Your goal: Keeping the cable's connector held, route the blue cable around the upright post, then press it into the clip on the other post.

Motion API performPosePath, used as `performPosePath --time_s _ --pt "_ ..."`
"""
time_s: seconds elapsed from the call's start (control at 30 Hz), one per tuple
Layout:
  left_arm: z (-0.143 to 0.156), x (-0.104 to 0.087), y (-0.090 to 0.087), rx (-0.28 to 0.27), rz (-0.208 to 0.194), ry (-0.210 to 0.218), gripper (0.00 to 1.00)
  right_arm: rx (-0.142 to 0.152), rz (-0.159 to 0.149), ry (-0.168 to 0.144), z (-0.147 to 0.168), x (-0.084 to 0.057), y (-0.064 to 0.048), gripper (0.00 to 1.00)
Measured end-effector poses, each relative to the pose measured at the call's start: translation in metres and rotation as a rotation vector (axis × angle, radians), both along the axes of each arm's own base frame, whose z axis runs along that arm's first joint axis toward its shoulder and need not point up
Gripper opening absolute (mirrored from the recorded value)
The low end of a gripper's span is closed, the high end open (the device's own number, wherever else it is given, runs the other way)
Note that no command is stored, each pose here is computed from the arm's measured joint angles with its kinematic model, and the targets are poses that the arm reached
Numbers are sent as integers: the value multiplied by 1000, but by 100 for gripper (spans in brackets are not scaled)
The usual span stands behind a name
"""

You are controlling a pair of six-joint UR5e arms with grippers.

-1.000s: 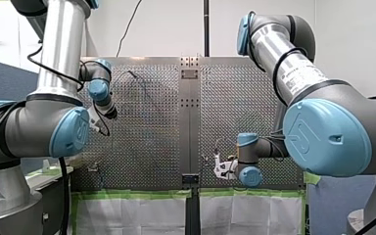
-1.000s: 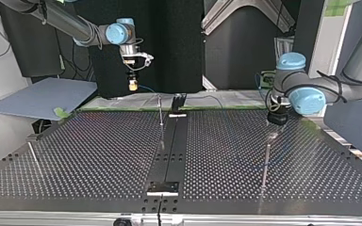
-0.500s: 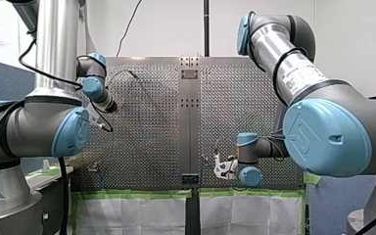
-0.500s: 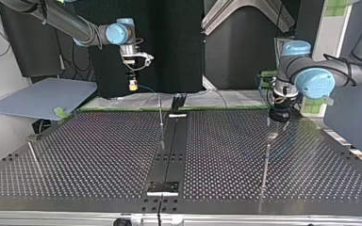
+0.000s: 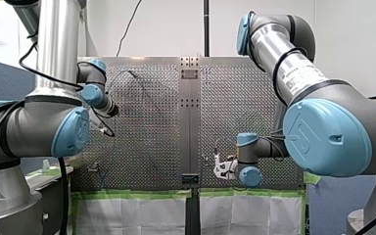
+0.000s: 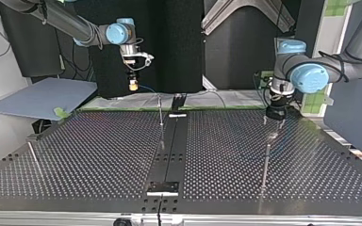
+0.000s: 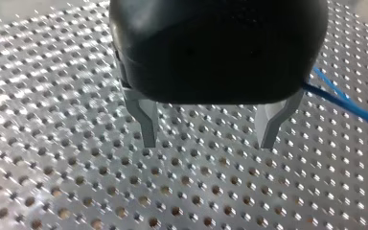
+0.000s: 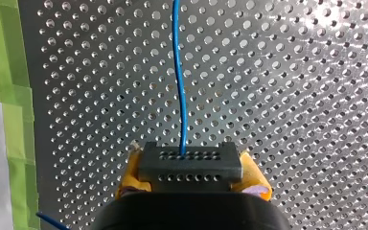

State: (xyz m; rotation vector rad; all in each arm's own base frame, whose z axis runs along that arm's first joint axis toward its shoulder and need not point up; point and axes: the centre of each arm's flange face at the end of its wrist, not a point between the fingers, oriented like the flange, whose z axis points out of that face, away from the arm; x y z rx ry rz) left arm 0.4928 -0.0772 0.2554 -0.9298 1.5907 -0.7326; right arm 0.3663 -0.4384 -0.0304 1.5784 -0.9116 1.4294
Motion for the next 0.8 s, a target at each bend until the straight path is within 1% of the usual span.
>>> performPosePath --time_s 0.23,0.37,0.5,0.6,0.8 --pt "-32 3 -3 55 -14 77 100 -1 -1 3 0 -1 0 0" --pt "-46 5 -4 84 -23 101 100 -4 -2 4 0 -1 -1 0" --pt "-52 5 -6 119 -27 113 100 -8 -2 3 1 0 -1 0" --pt "-57 3 -9 151 -27 133 100 -11 -1 1 1 0 -1 0" --pt "-81 -3 -16 207 -45 223 100 -15 -1 3 1 0 -2 0"
